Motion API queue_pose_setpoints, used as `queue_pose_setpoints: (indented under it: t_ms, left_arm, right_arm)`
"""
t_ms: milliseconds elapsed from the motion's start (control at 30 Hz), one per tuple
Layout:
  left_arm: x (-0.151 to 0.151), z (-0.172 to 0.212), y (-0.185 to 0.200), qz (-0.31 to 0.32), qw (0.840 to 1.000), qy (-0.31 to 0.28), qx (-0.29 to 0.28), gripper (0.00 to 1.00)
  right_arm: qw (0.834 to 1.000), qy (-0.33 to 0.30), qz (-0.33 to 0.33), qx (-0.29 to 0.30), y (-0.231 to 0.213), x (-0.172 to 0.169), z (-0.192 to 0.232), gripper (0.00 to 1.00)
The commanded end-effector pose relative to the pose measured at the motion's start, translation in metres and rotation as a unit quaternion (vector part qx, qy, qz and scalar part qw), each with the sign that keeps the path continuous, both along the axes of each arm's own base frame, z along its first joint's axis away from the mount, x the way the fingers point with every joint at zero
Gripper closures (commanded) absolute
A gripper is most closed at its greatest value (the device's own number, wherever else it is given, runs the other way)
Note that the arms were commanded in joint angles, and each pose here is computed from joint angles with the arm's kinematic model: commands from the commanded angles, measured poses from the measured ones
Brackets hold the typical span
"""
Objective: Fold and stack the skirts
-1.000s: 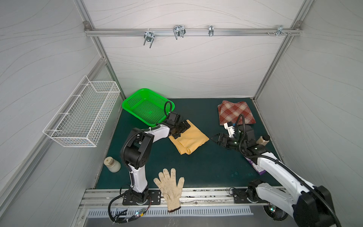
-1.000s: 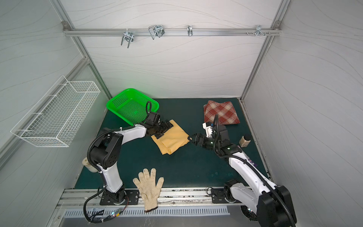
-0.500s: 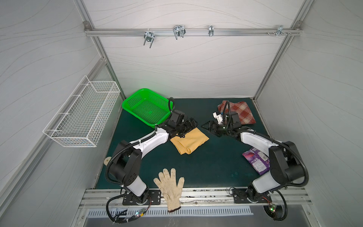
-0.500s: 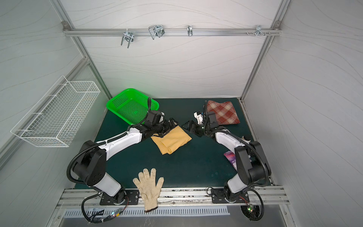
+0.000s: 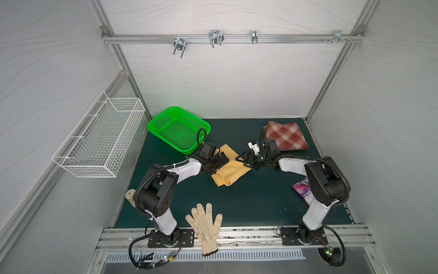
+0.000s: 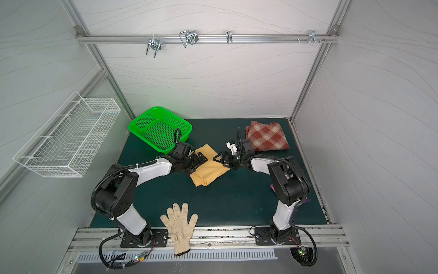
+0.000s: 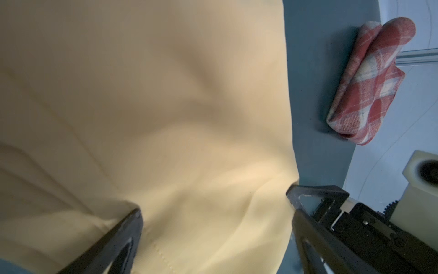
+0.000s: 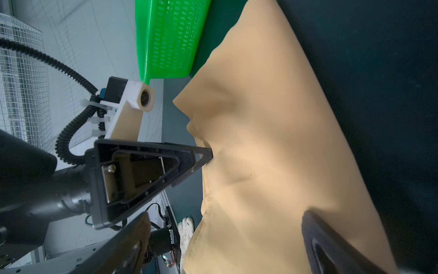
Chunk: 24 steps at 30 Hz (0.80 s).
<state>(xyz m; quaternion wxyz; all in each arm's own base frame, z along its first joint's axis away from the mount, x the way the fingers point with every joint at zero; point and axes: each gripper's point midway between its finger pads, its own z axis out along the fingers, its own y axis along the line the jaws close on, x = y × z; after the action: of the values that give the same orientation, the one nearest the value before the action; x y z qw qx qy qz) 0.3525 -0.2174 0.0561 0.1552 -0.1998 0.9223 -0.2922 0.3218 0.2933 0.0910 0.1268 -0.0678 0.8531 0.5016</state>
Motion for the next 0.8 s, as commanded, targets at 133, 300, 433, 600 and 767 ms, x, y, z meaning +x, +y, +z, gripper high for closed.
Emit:
queue_pose_setpoints:
  t_ms: [133, 300, 433, 600, 767]
  left_arm:
    - [0.018, -0.021, 0.005, -0.015, 0.999, 0.015, 0.024, 0.01]
    - [0.034, -0.034, -0.003, -0.034, 0.998, 0.032, 0.041, 0.01]
    - [0.046, -0.039, -0.01, -0.049, 0.997, 0.038, 0.048, 0.01]
    - [0.062, -0.038, -0.021, -0.094, 0.993, 0.041, 0.065, 0.01]
    - [0.068, -0.039, -0.04, -0.138, 0.987, 0.054, 0.059, 0.01]
  right_arm:
    - [1.0, 0.007, -0.009, -0.024, -0.004, -0.032, -0.022, 0.01]
    - [0.998, 0.021, -0.015, -0.054, -0.005, -0.062, -0.048, 0.01]
    - [0.997, 0.039, -0.034, -0.05, -0.003, -0.083, -0.062, 0.01]
    - [0.996, 0.025, -0.051, -0.064, 0.018, -0.113, -0.062, 0.01]
    - [0.998, -0.019, -0.021, -0.06, 0.065, -0.128, -0.034, 0.01]
